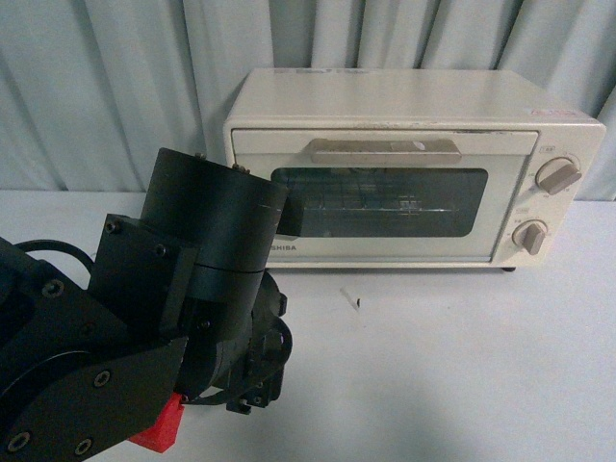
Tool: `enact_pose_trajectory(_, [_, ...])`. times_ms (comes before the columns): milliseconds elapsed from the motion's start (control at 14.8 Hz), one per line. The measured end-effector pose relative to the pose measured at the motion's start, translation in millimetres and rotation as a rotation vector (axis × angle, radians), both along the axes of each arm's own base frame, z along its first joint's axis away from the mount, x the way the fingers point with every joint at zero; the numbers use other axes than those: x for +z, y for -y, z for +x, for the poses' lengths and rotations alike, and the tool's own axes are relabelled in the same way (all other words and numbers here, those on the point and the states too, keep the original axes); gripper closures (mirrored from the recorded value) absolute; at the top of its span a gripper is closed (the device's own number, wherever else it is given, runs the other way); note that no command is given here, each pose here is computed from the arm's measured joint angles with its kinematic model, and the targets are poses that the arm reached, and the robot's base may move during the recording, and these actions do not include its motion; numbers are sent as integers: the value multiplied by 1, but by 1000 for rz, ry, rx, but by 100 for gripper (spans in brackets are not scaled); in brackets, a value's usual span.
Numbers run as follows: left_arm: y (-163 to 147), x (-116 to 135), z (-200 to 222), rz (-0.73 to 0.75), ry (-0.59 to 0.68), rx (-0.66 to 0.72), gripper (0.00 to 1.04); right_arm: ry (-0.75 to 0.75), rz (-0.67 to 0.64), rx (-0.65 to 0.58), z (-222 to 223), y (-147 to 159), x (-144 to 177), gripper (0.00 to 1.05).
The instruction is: Open oven
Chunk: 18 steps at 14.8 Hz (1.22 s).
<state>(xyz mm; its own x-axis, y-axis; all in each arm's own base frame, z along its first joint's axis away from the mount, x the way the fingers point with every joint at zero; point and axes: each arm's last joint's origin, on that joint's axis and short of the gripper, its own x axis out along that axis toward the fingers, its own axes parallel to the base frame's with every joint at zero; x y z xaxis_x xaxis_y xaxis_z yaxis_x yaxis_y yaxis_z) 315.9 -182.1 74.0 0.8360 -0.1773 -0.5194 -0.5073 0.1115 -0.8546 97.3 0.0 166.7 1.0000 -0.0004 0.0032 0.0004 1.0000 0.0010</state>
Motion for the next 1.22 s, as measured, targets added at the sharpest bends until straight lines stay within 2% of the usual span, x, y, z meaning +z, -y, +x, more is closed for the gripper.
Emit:
enact_pose_trajectory(203, [9, -1, 2, -19, 20, -25, 7, 0, 0, 0, 0, 0, 0, 6])
enact_pose_trajectory(405, [15, -16, -3, -6, -17, -58, 7, 0, 0, 0, 0, 0, 0, 6])
enact_pose_trajectory(1216, [21, -25, -9, -12, -7, -81, 7, 0, 0, 0, 0, 0, 0, 6])
